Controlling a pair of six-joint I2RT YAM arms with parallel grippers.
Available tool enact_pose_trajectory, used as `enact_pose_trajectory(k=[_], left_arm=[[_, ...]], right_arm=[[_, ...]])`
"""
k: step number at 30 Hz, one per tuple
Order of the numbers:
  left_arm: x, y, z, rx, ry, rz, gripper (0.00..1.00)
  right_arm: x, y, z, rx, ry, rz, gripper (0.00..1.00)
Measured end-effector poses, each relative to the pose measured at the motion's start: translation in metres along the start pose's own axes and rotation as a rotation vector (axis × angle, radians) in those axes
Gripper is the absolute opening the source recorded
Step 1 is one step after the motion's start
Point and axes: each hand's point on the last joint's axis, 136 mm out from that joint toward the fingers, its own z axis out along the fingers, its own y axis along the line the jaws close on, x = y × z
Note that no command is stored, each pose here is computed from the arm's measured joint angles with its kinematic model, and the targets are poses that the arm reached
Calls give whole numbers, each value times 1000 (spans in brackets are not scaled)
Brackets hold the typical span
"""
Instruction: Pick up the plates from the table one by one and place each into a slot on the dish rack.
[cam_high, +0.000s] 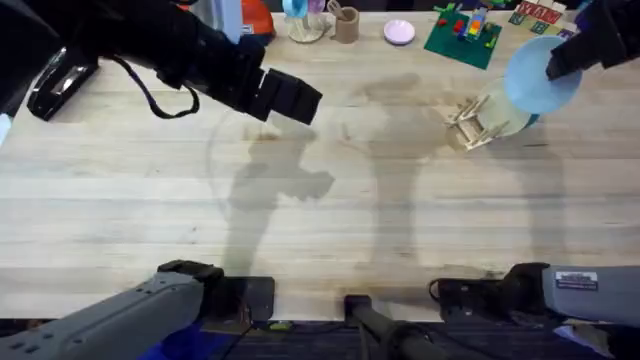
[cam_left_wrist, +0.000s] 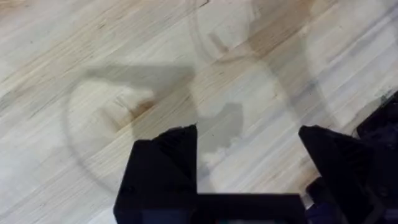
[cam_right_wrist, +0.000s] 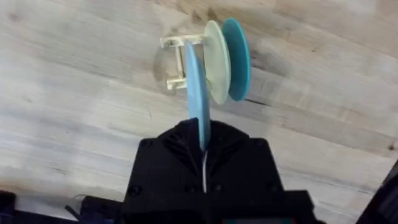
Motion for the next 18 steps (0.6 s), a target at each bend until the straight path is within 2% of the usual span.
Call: enact_pose_trajectory(k=[18], left_arm=[[0, 0, 0, 0, 0, 0, 994]], right_arm=[[-6, -7, 17, 31, 38, -31, 29]])
